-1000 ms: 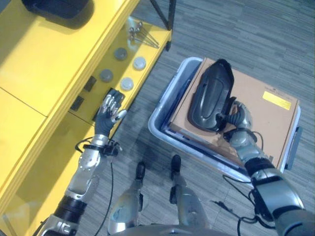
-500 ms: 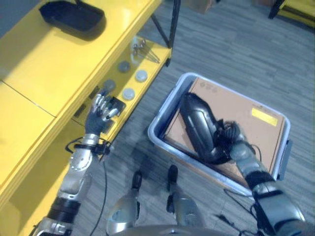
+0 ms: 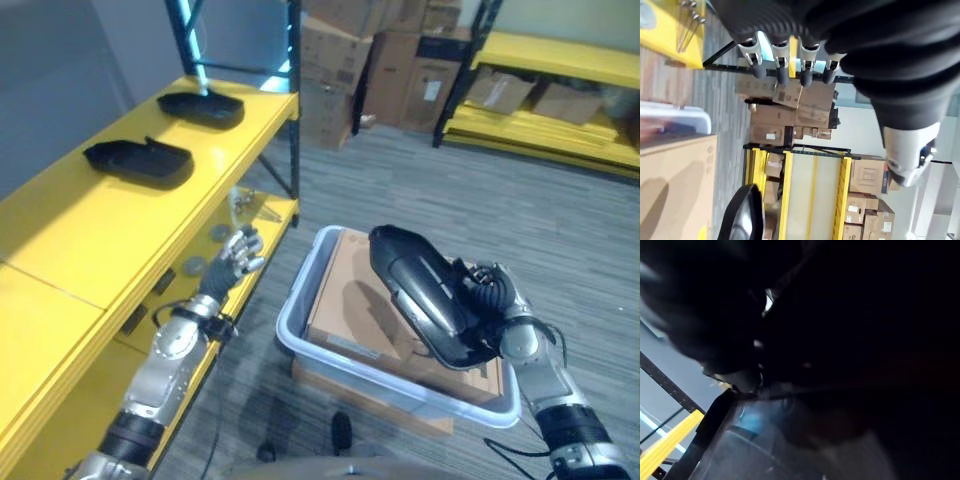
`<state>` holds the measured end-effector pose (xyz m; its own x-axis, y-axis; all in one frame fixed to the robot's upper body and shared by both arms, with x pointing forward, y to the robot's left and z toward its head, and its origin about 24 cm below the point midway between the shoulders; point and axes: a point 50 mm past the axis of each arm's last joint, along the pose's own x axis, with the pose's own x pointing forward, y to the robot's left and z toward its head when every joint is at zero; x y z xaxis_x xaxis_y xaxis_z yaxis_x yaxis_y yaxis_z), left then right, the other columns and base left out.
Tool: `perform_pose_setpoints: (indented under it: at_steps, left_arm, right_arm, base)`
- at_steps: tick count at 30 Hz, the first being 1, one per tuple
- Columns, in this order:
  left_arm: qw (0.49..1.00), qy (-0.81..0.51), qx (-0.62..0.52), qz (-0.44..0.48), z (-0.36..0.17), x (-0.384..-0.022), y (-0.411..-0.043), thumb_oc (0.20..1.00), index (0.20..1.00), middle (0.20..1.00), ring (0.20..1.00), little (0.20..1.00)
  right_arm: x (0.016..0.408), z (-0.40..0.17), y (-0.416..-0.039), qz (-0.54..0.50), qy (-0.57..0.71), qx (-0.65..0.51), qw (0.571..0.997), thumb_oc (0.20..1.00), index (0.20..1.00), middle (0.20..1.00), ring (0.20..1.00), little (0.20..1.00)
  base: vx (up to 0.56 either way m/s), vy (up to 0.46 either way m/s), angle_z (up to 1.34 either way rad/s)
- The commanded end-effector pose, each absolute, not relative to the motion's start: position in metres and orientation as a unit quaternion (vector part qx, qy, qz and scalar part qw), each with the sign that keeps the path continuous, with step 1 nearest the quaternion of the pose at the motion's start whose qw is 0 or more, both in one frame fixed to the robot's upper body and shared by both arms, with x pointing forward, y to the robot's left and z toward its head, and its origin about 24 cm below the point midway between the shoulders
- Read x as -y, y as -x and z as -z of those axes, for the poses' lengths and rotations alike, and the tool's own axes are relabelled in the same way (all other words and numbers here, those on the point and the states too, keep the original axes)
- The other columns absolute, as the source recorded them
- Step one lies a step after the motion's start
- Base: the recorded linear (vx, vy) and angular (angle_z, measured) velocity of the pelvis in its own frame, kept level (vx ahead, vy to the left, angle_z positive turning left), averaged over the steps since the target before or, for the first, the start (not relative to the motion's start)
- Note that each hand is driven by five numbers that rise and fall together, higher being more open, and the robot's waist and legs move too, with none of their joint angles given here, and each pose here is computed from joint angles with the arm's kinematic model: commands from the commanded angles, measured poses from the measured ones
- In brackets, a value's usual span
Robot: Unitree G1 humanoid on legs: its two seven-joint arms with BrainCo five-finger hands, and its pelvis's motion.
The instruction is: Move parts from the plastic box to the shelf.
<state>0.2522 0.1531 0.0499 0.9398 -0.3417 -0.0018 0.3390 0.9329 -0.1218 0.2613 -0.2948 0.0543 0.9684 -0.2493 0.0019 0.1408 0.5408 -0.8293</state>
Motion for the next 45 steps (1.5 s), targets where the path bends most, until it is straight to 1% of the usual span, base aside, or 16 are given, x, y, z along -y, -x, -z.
perform_pose_setpoints:
  at_steps: [1,2,9,14,17,19,23,26,30,33,37,38,39,45]
  left_arm:
    - [0.973,0.116,-0.034,0.197,-0.044,-0.138,-0.255,1.0,1.0,1.0,1.0,1.0]
    - [0.973,0.116,-0.034,0.197,-0.044,-0.138,-0.255,1.0,1.0,1.0,1.0,1.0]
    - [0.968,0.093,-0.047,0.226,-0.044,-0.117,-0.261,1.0,1.0,1.0,1.0,1.0]
    - [0.958,0.113,-0.044,0.261,-0.051,-0.094,-0.265,1.0,1.0,1.0,1.0,1.0]
    - [0.95,0.127,-0.044,0.283,-0.057,-0.079,-0.267,1.0,1.0,1.0,1.0,1.0]
    - [0.95,0.127,-0.044,0.283,-0.057,-0.079,-0.267,1.0,1.0,1.0,1.0,1.0]
    - [0.942,0.139,-0.032,0.303,-0.068,-0.056,-0.274,1.0,1.0,1.0,1.0,1.0]
    - [0.94,0.161,-0.051,0.298,-0.064,-0.045,-0.277,1.0,1.0,1.0,1.0,1.0]
    - [0.941,0.162,-0.054,0.293,-0.064,-0.039,-0.281,1.0,1.0,1.0,1.0,1.0]
    - [0.941,0.17,-0.06,0.287,-0.064,-0.032,-0.283,1.0,1.0,1.0,1.0,1.0]
    - [0.936,0.206,-0.067,0.276,-0.065,-0.028,-0.283,1.0,1.0,1.0,1.0,1.0]
    - [0.936,0.206,-0.067,0.276,-0.065,-0.028,-0.284,0.893,0.893,0.893,0.893,0.893]
    - [0.927,0.254,-0.069,0.266,-0.068,-0.025,-0.285,0.2,0.2,0.2,0.2,0.2]
    - [0.912,0.323,-0.062,0.247,-0.071,-0.027,-0.286,0.2,0.2,0.2,0.2,0.2]
  right_arm:
    - [0.292,-0.116,-0.274,0.153,0.522,0.083,0.835,0.2,0.2,0.2,0.2,0.2]
    - [0.292,-0.116,-0.274,0.154,0.522,0.083,0.835,0.2,0.2,0.2,0.2,0.2]
    - [0.268,-0.151,-0.274,0.162,0.588,0.187,0.77,0.2,0.2,0.2,0.2,0.2]
    - [0.249,-0.165,-0.274,0.152,0.593,0.243,0.753,0.2,0.2,0.2,0.2,0.2]
    - [0.236,-0.169,-0.276,0.141,0.586,0.268,0.752,0.2,0.2,0.2,0.2,0.2]
    - [0.236,-0.169,-0.276,0.141,0.586,0.268,0.751,0.2,0.2,0.2,0.2,0.2]
    - [0.21,-0.176,-0.279,0.115,0.553,0.313,0.764,0.2,0.2,0.2,0.2,0.2]
    - [0.194,-0.178,-0.278,0.098,0.515,0.334,0.784,0.2,0.2,0.2,0.2,0.2]
    - [0.18,-0.183,-0.277,0.083,0.496,0.356,0.788,0.2,0.2,0.2,0.2,0.2]
    - [0.163,-0.188,-0.277,0.065,0.467,0.383,0.794,0.2,0.2,0.2,0.2,0.2]
    - [0.148,-0.19,-0.276,0.043,0.432,0.399,0.807,0.2,0.2,0.2,0.2,0.2]
    - [0.148,-0.19,-0.276,0.043,0.432,0.399,0.807,0.2,0.2,0.2,0.2,0.2]
    - [0.138,-0.191,-0.274,0.026,0.403,0.409,0.818,0.2,0.2,0.2,0.2,0.2]
    - [0.126,-0.186,-0.268,0.0,0.368,0.416,0.832,0.2,0.2,0.2,0.2,0.2]
  base:
    - [0.0,-0.072,-0.07]
    - [0.0,-0.073,-0.12]
    - [-0.01,-0.033,-0.03]
    - [0.0,0.0,0.0]
    - [0.0,0.0,0.0]
    - [0.0,0.0,0.0]
    - [0.0,-0.002,0.01]
    - [-0.01,0.002,0.06]
    - [0.0,0.0,0.0]
    - [0.0,0.0,0.0]
    - [0.0,0.0,0.0]
    - [0.0,0.0,0.0]
    - [0.0,0.0,0.0]
    - [0.01,-0.001,0.0]
